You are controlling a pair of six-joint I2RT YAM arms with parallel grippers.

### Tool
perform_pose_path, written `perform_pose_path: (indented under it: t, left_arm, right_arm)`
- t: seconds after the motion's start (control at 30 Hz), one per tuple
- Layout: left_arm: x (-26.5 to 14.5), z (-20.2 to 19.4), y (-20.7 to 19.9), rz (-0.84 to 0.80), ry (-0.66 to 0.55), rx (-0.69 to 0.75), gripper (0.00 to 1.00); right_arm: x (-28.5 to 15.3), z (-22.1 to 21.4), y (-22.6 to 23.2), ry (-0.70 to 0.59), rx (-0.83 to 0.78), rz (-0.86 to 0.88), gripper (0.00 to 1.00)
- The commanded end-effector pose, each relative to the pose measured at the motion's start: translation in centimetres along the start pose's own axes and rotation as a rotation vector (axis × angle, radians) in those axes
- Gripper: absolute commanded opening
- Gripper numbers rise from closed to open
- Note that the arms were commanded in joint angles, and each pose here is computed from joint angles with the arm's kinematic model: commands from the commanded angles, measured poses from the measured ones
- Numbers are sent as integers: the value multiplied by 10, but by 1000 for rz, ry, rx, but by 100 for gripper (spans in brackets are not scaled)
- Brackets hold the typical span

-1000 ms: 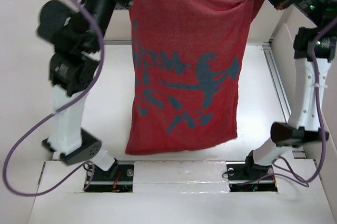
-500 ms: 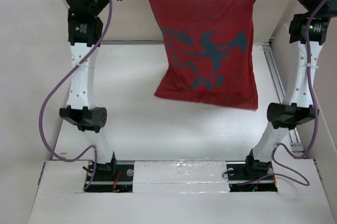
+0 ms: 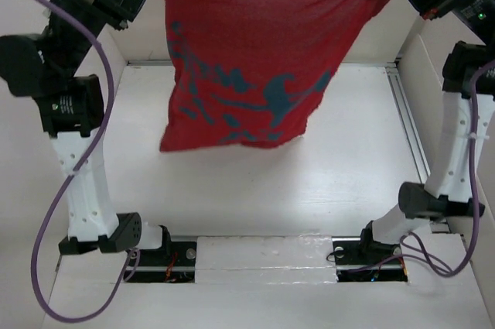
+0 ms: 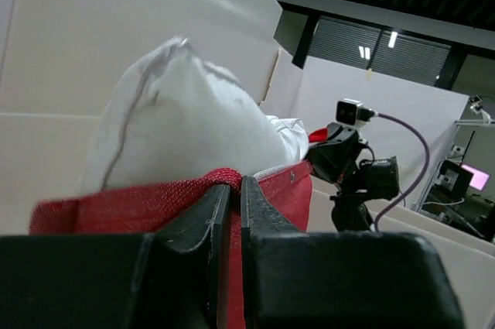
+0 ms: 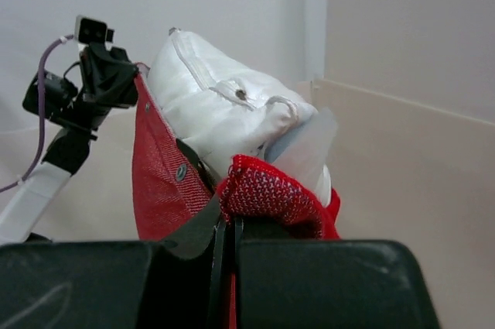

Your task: Put the pillow into the pillowcase

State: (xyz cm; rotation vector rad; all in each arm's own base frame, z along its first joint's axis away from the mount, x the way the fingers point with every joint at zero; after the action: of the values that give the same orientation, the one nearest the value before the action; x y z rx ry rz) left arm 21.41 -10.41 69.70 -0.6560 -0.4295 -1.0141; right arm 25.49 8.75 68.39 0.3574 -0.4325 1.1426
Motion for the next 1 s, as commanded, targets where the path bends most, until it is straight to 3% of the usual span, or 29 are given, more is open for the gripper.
perform_pose_path:
  t: [0.0, 0.1, 0.23, 0.33, 0.43, 0.57, 0.67, 0.77, 0.83, 0.97]
  left_arm:
    - [-9, 33, -10, 40, -200, 169, 0]
    - [-3, 35, -23, 17, -129, 172, 0]
    - [-30, 64, -117, -61, -286, 371, 0]
    - [-37, 63, -126, -37, -287, 382, 0]
    - [-29, 43, -68, 59, -214, 252, 0]
    - [-5, 13, 23, 188, -21, 45, 0]
    - [-5, 25, -9, 86, -71, 91, 0]
    - [-14, 43, -52, 52, -150, 204, 0]
    - [-23, 49, -72, 59, -201, 257, 0]
    - [-20, 34, -41, 107, -125, 224, 0]
  right_arm:
    - [-9, 24, 20, -128, -178, -80, 0]
    - [6, 10, 15, -48, -98, -37, 0]
    - [-3, 56, 93, -148, -230, 72, 0]
    - [-13, 73, 112, -195, -312, 6, 0]
    - [-12, 38, 65, -124, -151, -23, 0]
    - [-9, -20, 4, 32, 66, -99, 0]
    - [-6, 5, 42, 12, -31, -19, 0]
    - [-17, 46, 89, -105, -211, -57, 0]
    - [-23, 57, 86, -195, -221, -141, 0]
    - [-7, 1, 32, -31, -17, -173, 0]
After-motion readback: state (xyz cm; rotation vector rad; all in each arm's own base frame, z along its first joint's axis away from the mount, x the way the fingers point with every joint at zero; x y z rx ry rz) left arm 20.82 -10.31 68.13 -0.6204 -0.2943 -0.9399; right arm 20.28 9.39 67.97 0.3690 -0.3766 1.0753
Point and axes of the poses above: each gripper's point midway between its finger pads, its own x axis out along the fingers, its own y axis along the line the jaws close on, z = x × y, the point moved 5 cm from there along -x, back along the fingers, and after that the axes turned 1 degree about x, right-handed, at the moved point
